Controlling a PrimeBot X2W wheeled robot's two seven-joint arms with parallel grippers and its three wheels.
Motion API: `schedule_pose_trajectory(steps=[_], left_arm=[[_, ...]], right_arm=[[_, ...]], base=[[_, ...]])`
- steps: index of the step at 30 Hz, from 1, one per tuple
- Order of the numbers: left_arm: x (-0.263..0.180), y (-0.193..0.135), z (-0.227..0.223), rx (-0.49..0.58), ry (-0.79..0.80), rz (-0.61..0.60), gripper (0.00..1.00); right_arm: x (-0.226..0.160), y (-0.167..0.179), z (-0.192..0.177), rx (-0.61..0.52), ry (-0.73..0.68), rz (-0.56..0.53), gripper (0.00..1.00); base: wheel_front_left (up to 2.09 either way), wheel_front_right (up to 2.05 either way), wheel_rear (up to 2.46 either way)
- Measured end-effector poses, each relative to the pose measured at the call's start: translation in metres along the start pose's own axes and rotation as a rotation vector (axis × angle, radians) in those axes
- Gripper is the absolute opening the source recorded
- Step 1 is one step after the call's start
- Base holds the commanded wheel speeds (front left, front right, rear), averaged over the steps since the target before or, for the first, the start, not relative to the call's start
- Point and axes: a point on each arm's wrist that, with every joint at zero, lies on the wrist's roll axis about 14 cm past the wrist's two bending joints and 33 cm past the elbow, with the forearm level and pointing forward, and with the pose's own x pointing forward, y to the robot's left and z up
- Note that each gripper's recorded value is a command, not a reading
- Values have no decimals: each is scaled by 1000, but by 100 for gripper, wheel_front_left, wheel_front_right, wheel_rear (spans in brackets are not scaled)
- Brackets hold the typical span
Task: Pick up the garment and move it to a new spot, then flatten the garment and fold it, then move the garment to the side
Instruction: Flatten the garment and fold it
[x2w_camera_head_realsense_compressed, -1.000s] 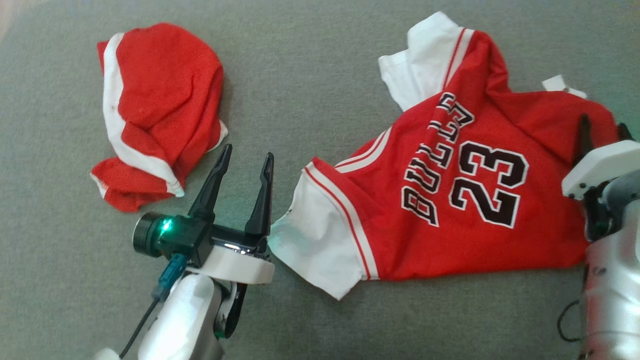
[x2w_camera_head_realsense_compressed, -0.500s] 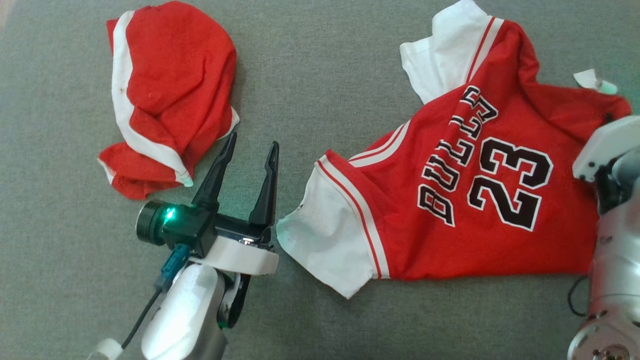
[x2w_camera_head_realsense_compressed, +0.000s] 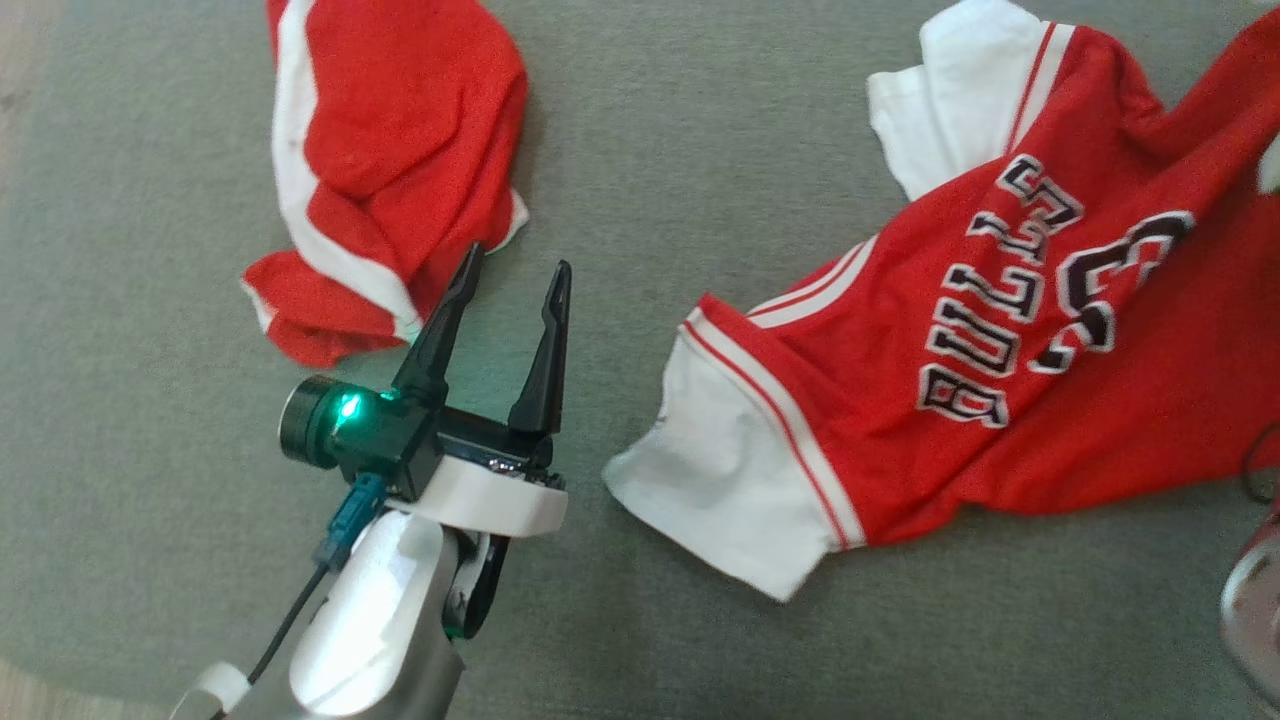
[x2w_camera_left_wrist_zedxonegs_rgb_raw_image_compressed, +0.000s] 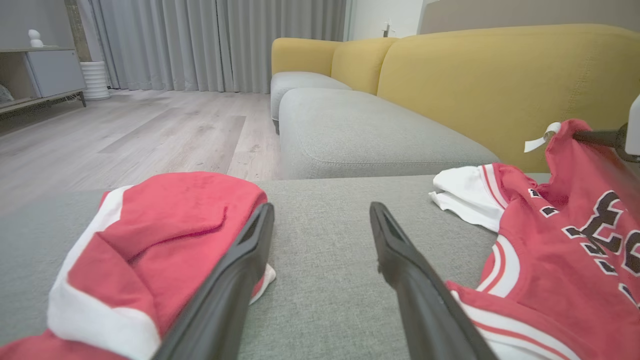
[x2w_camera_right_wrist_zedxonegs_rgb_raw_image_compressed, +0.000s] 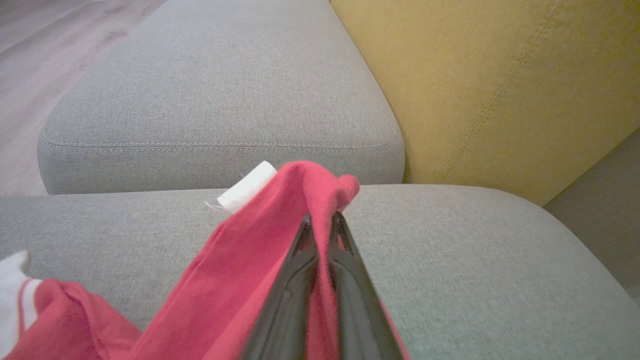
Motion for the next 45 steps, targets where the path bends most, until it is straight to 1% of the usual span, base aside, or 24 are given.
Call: schedule_pose_trajectory(steps=[2, 3, 7, 14, 15, 16, 19, 25, 27, 32, 38, 40, 42, 45], left_arm=[[-4, 8, 1, 5, 0, 24, 100], [-4, 8, 1, 5, 0, 24, 100], [-9, 18, 1, 11, 4, 56, 100], [-13, 32, 3, 23, 3, 94, 100], [-14, 34, 3, 24, 4, 100, 100], [-14, 35, 2, 19, 6, 105, 100], [-16, 37, 2, 11, 7, 119, 100], [-14, 29, 12, 5, -23, 106, 100], [-13, 26, 18, 5, -39, 99, 100], [-9, 14, 30, -6, -77, 66, 100], [-8, -9, 38, -20, -103, 8, 100], [-8, -17, 40, -27, -111, -12, 100], [-8, -26, 43, -32, -119, -34, 100], [-9, -39, 46, -38, -126, -65, 100]], right_arm=[[10, 7, 15, -38, -26, 16, 0], [10, 7, 15, -38, -26, 16, 0], [22, 27, 32, -90, -62, 52, 0], [41, 42, 77, -212, -187, 67, 0], [44, 45, 78, -231, -185, 72, 15], [46, 49, 76, -246, -178, 80, 100], [49, 58, 65, -259, -156, 105, 100], [33, 50, 71, -219, -239, 103, 100], [24, 50, 67, -177, -263, 113, 100], [-6, 48, 54, -92, -310, 130, 100], [-49, 30, 41, 52, -352, 103, 100], [-67, 24, 35, 84, -372, 99, 100], [-86, 17, 22, 109, -379, 95, 100], [-116, 8, -7, 161, -363, 89, 100]], base=[[0, 0, 0], [0, 0, 0], [0, 0, 0], [0, 0, 0], [0, 0, 0], [0, 0, 0], [0, 0, 0], [0, 0, 0], [0, 0, 0], [0, 0, 0], [0, 0, 0], [0, 0, 0], [0, 0, 0], [0, 0, 0]])
